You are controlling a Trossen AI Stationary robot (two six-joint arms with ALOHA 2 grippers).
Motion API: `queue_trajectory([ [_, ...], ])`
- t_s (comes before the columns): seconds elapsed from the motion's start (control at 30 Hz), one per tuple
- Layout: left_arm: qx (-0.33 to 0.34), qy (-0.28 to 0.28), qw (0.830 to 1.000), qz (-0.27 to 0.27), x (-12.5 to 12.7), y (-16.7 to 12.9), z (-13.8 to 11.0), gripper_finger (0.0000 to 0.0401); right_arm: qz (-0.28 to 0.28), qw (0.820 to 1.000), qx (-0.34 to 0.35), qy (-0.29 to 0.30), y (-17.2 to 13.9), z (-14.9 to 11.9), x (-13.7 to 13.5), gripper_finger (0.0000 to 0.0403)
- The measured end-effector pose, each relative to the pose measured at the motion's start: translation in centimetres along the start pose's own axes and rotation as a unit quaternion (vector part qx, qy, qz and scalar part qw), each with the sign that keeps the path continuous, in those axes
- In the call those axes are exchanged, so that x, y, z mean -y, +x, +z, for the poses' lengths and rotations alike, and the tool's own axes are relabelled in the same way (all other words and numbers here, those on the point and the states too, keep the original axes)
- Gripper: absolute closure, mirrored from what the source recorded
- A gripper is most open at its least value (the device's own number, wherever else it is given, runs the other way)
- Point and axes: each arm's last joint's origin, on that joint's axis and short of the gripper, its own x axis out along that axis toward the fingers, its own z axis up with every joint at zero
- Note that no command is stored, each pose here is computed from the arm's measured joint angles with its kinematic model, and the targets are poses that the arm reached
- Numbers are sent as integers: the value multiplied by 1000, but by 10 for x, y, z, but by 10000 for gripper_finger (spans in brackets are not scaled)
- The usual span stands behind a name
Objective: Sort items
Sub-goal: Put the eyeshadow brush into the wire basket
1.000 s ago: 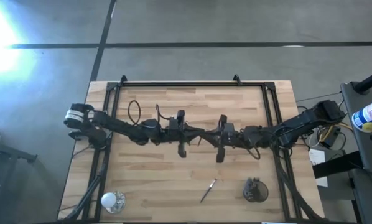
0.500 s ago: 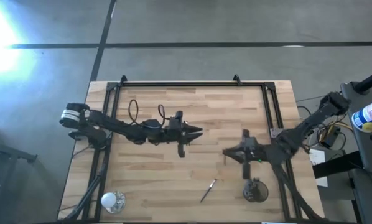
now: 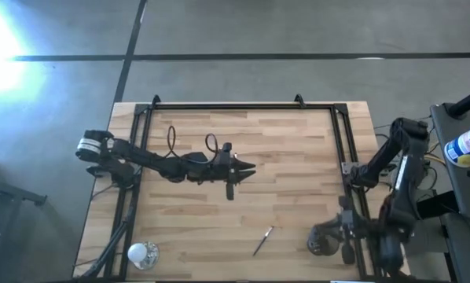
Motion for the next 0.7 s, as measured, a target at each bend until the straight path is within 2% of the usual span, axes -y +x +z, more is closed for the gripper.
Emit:
queue_trajectory([
  [0.2,-23,-4,1000,5,-1,0,-5,318,-18,1000,-18,-6,2,-37,-12,391],
  [0.4,-49,-8,999,11,-2,0,-10,318,-28,999,-40,-17,5,-60,-12,390],
  [0.6,-71,-11,997,17,-3,-1,-14,318,-51,994,-91,-21,9,-73,-6,386],
  [0.7,-77,-10,997,19,-4,-1,-15,318,-55,992,-109,-14,9,-73,-5,366],
])
